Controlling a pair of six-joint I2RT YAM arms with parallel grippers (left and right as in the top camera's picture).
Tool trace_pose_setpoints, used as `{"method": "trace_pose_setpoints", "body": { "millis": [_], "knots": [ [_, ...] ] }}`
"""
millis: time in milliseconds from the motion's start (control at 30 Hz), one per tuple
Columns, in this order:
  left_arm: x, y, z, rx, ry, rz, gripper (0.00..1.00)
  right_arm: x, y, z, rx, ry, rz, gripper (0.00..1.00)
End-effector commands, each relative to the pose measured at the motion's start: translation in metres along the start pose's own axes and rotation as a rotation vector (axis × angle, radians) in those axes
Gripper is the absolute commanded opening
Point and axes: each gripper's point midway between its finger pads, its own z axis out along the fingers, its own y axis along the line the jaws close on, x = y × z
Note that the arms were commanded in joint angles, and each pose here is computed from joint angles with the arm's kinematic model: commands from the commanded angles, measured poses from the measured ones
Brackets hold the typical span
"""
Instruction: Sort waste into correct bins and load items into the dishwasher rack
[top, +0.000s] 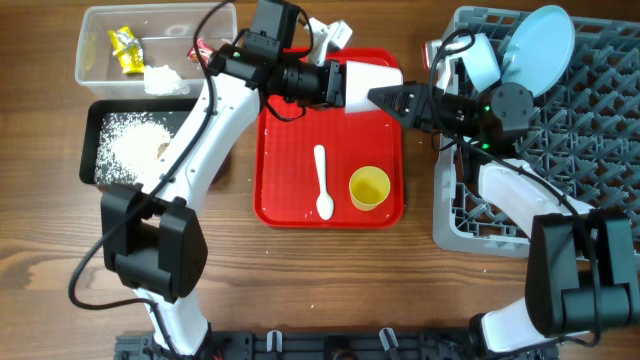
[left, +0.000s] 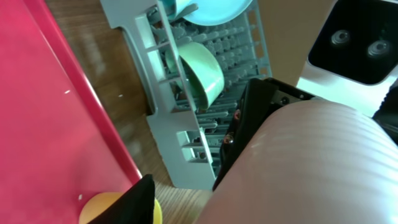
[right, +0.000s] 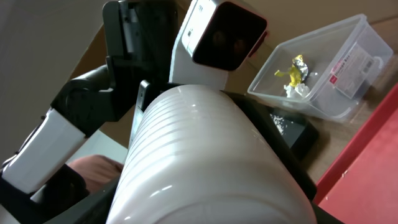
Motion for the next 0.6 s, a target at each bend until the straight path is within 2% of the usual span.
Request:
{"method": "trace_pose_setpoints", "body": {
  "millis": [0,167,500,567],
  "knots": [
    [0.007,-0.013,0.009,0.000,0.020,0.045,0.56,-0.003,-0.002,0.009,0.006,-0.025,-0.005,0.43],
    [-0.002,0.001,-0.006,-0.020,-0.014,0.014,0.55,-0.007,-0.004,0.003,0.013,-0.031,-0.014,0.39],
    [-0.007,0.024,-0.029,-0.053,-0.038,-0.050,0.58,-0.023,-0.016,-0.026,0.058,-0.078,-0.038,0.38],
    [-0.012,0.035,-0.042,-0.066,-0.064,-0.073,0.58,-0.022,-0.012,-0.033,0.047,-0.056,-0.057,0.35]
  ]
}}
